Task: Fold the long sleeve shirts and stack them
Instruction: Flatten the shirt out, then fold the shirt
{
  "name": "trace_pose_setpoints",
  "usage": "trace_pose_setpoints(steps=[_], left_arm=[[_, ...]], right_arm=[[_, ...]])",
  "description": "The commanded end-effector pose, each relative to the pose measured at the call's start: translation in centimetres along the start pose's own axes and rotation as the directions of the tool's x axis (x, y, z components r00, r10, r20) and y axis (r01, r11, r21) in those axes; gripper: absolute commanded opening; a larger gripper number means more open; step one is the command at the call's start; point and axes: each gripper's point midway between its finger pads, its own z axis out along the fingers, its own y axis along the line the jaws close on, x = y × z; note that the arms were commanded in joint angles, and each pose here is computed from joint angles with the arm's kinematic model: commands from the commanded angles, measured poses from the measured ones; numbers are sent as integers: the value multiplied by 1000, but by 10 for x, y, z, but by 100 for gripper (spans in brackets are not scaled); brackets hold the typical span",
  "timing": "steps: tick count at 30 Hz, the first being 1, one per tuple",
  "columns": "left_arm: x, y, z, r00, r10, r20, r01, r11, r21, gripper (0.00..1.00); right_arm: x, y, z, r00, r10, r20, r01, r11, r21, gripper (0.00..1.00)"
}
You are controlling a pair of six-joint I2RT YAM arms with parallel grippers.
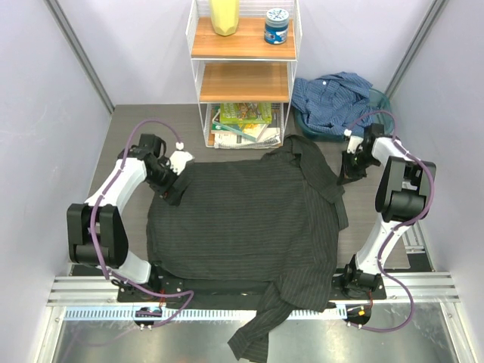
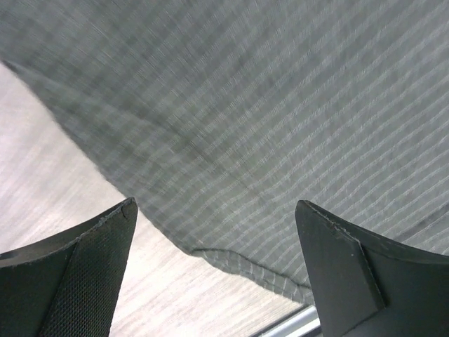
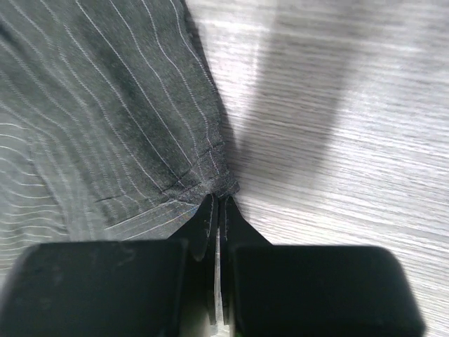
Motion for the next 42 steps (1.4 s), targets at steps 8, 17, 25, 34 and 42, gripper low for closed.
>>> trace_pose_setpoints(steps=[8,17,25,34,42], left_arm=[[-5,-2,-4,999,36,20,-36,999,13,93],[-129,-54,-114,845,142,516,-172,985,11,100],[-207,-88,-194,640,298,708,-253,952,-172,100],[-228,-146,-213,377,566,733,-506,789,-350,100],[-261,-180,-217,432,468,771,-312,879,-359,100]], right_arm=[[-76,94,-138,930,-41,366,157,943,-292,1],[-104,204,-270,741,52,670,373,798,-474,1],[-98,302,-294,607,-199,770,689,614,-384,1],[-99,327,-276,625,-240,742,665,662,-346,1],[-112,338,-280,609,-92,787,554,760,-340,1]])
